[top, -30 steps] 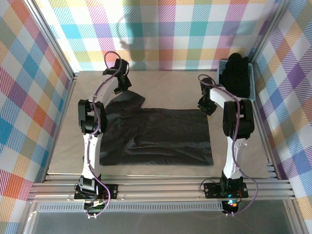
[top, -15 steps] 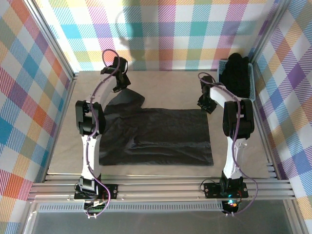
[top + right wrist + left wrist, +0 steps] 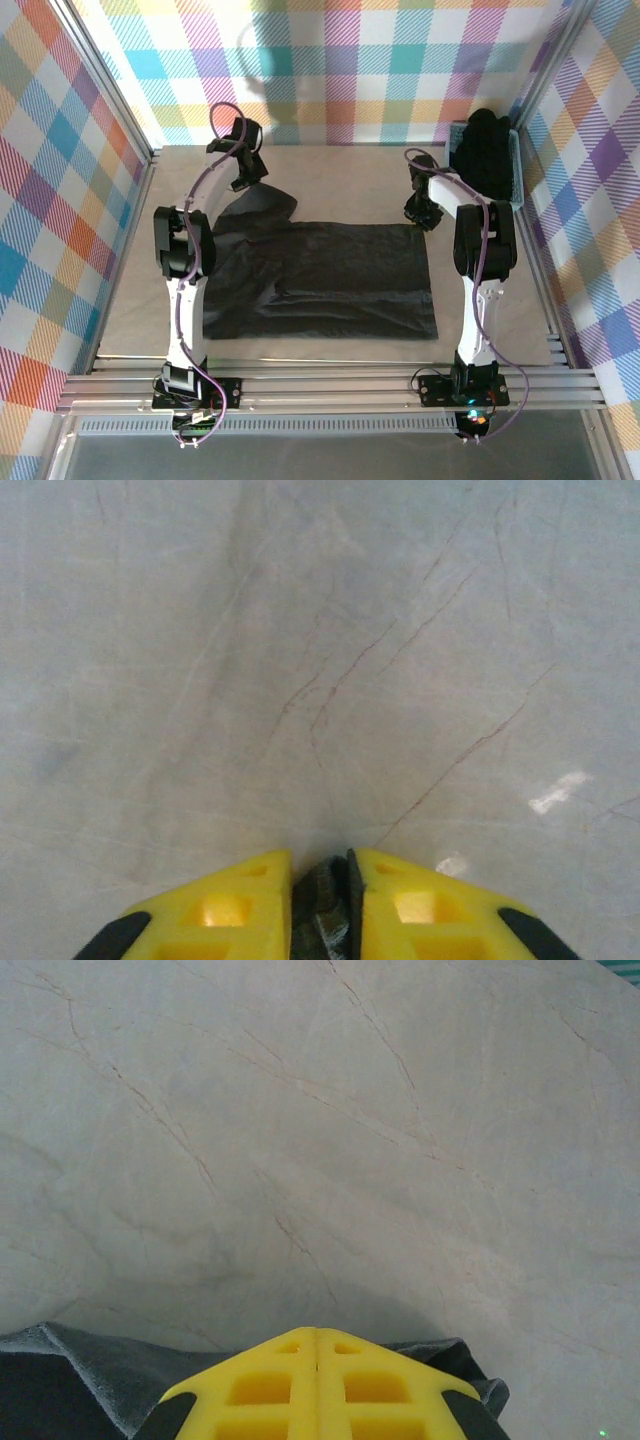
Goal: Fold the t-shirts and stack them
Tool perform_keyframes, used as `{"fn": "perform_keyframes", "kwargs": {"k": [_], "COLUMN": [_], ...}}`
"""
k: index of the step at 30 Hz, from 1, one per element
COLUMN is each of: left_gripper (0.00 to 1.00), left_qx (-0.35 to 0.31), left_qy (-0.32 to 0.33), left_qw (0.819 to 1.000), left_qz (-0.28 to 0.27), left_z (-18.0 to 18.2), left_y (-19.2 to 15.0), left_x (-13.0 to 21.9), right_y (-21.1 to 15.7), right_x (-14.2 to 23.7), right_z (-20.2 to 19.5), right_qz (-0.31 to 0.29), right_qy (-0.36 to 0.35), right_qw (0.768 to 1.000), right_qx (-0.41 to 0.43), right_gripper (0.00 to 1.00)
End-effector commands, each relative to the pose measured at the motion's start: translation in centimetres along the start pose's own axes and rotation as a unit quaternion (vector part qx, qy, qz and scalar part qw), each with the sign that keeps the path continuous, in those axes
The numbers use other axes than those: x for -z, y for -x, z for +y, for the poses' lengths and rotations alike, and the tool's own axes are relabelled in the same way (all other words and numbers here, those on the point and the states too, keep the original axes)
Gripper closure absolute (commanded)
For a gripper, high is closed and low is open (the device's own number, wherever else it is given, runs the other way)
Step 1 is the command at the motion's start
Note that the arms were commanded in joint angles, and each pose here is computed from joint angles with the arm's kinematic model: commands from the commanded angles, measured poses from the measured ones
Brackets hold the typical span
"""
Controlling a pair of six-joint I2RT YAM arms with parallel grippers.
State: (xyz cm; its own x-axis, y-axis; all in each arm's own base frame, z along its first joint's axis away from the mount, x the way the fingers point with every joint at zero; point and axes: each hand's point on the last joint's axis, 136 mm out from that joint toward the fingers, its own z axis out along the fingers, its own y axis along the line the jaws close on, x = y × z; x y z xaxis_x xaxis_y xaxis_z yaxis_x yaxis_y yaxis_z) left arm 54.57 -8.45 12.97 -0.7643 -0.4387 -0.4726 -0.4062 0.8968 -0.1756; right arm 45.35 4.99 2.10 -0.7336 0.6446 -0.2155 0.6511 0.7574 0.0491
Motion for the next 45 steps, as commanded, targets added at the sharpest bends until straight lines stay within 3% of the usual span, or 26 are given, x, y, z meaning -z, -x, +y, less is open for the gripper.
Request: {"fn": "perform_keyframes", "kwargs": {"k": [1, 4, 11, 16, 22, 28, 37, 45], "left_gripper": [1.00, 1.00, 1.00, 1.00, 1.00, 1.00, 1.00, 1.00], "left_qx": [0.000, 0.001, 0.016, 0.025, 0.040, 0.048, 0.082, 0.111], "left_qy": [0.000, 0.003, 0.023, 0.027, 0.031, 0.022, 0.058, 0.113], "left_qw": [1.000, 1.000, 1.000, 0.999, 0.999, 0.999, 0.993, 0.985], "left_qz": [-0.007, -0.008, 0.002, -0.003, -0.015, 0.012, 0.069, 0.065], "left_z": [0.1, 0.7, 3.4, 5.6, 9.2, 12.9, 19.2, 22.8], "left_y": [-0.3, -0.9, -3.3, -5.1, -7.7, -13.0, -21.8, -24.5], "left_x": [3.3, 4.2, 7.1, 10.3, 15.7, 19.9, 21.4, 21.1], "right_y": [-1.3, -0.6, 0.5, 0.3, -1.3, -3.9, -8.2, -11.2], "right_x": [0.2, 1.2, 4.7, 7.0, 8.7, 8.9, 7.9, 7.1], "right_z": [-2.0, -1.6, 1.2, 1.5, -1.2, -4.4, -8.5, -11.1], "right_qz": [0.021, 0.000, -0.039, -0.042, -0.041, -0.019, 0.035, 0.074], "right_qy": [-0.038, -0.017, 0.080, 0.108, 0.093, 0.070, 0.038, 0.013], "right_qw": [0.999, 1.000, 0.994, 0.989, 0.991, 0.994, 0.996, 0.996], "right_qx": [0.012, 0.019, 0.065, 0.091, 0.086, 0.075, 0.068, 0.056], "right_gripper": [0.92, 1.00, 1.00, 1.00, 1.00, 1.00, 1.00, 1.00]}}
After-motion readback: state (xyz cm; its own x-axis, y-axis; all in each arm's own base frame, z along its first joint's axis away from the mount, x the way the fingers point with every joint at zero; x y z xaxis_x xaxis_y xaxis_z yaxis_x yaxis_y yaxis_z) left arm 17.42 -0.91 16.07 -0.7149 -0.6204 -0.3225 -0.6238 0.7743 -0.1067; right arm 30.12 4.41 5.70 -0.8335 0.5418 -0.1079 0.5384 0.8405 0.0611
